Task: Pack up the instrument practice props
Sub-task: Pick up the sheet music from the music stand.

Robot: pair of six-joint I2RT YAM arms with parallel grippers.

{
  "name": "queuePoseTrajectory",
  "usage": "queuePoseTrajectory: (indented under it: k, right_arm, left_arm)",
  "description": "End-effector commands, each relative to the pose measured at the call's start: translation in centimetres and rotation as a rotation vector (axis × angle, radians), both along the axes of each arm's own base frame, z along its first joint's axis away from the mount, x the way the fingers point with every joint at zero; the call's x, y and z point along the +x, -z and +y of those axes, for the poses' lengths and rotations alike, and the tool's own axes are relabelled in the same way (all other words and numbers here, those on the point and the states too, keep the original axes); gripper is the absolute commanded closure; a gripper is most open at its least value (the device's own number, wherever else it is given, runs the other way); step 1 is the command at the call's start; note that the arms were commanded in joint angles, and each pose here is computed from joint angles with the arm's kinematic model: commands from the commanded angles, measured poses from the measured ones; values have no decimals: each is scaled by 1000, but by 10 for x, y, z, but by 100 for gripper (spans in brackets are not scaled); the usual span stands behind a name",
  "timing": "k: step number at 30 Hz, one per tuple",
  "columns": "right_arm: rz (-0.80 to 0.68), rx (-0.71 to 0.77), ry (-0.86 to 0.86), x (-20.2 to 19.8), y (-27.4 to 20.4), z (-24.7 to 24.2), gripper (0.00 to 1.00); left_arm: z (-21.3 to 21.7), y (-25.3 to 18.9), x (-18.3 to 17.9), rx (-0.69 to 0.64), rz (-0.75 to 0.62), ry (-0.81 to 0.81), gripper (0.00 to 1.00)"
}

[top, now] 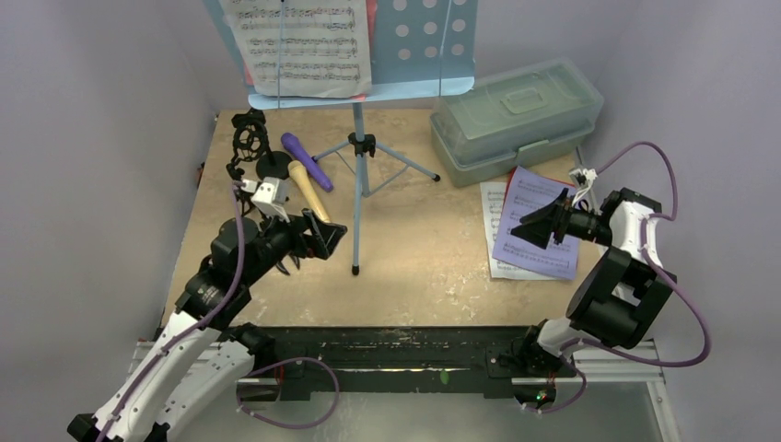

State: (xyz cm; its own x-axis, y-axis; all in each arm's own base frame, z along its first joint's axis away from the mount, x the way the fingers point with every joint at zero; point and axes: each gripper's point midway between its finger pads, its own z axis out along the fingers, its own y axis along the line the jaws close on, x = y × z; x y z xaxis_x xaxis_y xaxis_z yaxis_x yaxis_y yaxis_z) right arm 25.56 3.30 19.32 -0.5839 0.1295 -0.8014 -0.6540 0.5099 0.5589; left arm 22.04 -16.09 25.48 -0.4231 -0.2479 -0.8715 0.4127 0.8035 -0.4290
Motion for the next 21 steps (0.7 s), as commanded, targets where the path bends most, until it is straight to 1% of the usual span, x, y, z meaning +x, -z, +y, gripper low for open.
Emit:
queuePoseTrajectory:
  k: [1, 5, 7, 10, 16, 18, 19, 21]
  right_arm:
    - [-19, -7, -11, -4, 2, 2, 17]
    - [-52, -22, -13, -4, -4, 3, 17]
    - [-81, -38, -25, -4, -10, 6, 18]
    - [-131, -91, -81, -5, -23, 17, 18]
    - [-286, -214, -197, -3, -81, 47, 17]
    - [-349, -251, -216, -1, -106, 60, 17]
    - [-353, -253, -218, -1, -119, 68, 17]
    - [-424, -268, -224, -2, -146, 86, 16]
  left_arm:
    - [-6, -61, -7, -206, -8, -16, 0]
    - [-1, -95, -10, -256, -54, -34, 0]
    - [4, -107, -11, -251, -70, -47, 0]
    - [11, -111, -13, -212, -74, -67, 0]
    - [36, -90, -18, -113, -36, -164, 0]
    - [42, -81, -18, -82, -28, -191, 0]
    - [46, -75, -18, -63, -20, -205, 0]
    - [52, -61, -16, -15, 6, -233, 0]
